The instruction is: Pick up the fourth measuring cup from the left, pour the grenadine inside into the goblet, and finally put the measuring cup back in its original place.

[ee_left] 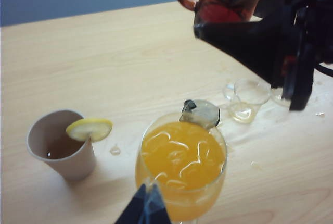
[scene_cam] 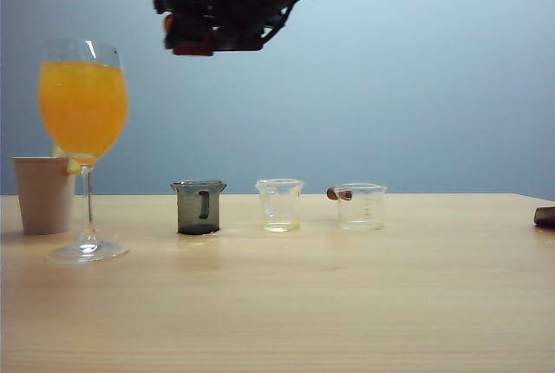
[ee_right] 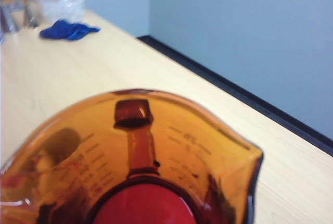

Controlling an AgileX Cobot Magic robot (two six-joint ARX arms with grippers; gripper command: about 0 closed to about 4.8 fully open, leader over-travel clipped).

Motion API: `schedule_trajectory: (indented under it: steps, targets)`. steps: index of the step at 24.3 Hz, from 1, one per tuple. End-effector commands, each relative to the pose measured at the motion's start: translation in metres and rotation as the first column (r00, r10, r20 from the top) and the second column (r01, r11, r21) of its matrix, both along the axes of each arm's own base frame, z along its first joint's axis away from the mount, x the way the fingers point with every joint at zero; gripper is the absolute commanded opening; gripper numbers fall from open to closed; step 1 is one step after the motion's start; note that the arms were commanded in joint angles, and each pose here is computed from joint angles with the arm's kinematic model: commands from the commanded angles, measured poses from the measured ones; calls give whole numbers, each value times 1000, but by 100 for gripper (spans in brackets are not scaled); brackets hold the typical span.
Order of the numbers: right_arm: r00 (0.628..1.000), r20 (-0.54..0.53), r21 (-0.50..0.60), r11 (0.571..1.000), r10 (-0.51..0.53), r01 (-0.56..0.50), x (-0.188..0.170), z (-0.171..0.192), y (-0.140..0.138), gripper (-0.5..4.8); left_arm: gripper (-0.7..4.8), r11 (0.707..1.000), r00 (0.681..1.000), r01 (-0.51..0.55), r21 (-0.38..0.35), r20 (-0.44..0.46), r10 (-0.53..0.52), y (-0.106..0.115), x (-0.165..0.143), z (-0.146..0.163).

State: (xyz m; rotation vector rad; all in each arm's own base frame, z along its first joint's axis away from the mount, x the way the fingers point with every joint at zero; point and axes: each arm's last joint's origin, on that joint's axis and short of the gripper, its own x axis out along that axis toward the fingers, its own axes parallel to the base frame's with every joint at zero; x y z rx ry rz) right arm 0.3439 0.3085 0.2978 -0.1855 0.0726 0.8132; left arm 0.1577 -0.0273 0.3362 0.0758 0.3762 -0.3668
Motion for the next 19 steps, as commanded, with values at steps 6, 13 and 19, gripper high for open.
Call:
schedule_trajectory:
  steps: [6, 13, 19]
  targets:
    - [988, 127, -104, 992, 86, -73, -17, 3, 19, 49, -5, 998, 1000, -14, -65, 11, 15, 0, -9, 6]
    - [976, 189, -169, 982, 111, -79, -19, 2, 22, 49, -5, 997, 999, 15, -78, -29, -17, -5, -11, 3]
    - [962, 236, -217, 973, 135, -83, -21, 2, 24, 48, -5, 996, 999, 2, -94, -51, -6, -5, -12, 1]
